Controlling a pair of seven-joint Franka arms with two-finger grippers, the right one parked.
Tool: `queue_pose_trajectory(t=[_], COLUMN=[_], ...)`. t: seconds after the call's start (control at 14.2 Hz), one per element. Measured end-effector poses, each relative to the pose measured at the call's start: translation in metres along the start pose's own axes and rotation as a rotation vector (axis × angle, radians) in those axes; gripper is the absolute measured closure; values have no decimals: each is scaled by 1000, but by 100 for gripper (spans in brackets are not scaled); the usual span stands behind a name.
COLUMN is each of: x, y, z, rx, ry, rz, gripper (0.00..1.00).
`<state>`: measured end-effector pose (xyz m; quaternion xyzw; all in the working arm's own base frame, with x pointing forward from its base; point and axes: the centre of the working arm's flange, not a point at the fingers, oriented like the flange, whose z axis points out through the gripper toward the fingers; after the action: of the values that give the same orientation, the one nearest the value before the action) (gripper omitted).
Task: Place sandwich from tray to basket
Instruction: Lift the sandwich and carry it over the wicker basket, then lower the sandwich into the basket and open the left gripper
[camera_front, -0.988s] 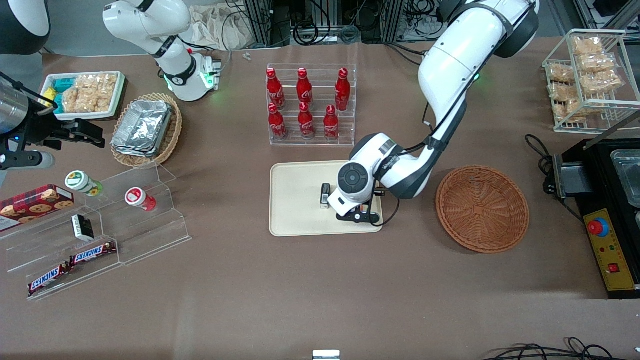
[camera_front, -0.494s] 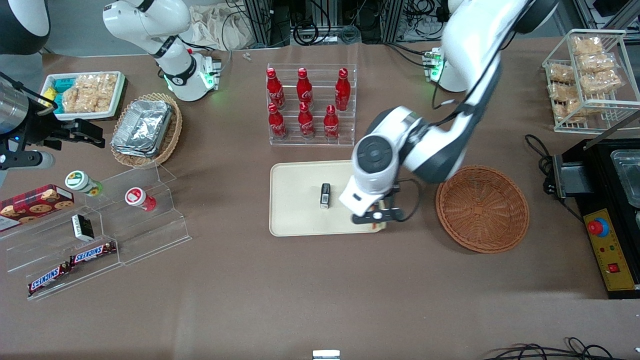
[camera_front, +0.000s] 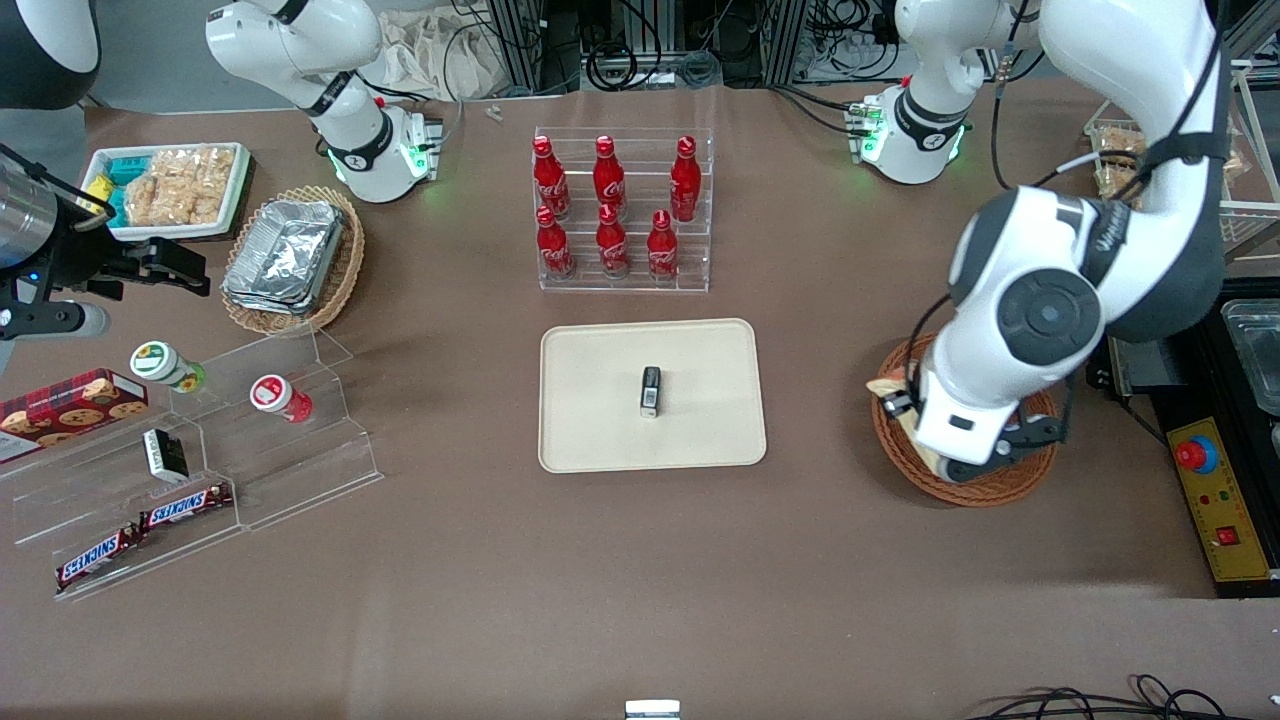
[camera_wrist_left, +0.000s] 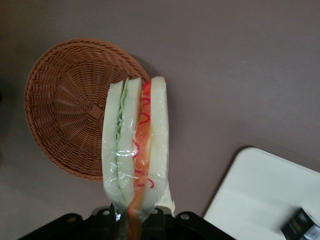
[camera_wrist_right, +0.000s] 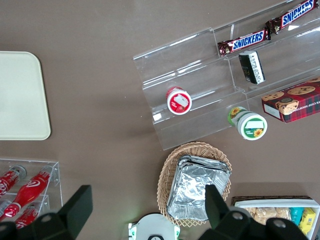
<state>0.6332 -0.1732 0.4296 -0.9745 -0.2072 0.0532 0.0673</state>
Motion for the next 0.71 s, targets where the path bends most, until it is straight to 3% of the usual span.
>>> queue_pose_trajectory(t=[0.42, 0.71], x=[45, 50], y=[-81, -126], z=[118, 186], rx=[-11, -49], ry=[-57, -60], rz=[-141, -212], gripper=[81, 81])
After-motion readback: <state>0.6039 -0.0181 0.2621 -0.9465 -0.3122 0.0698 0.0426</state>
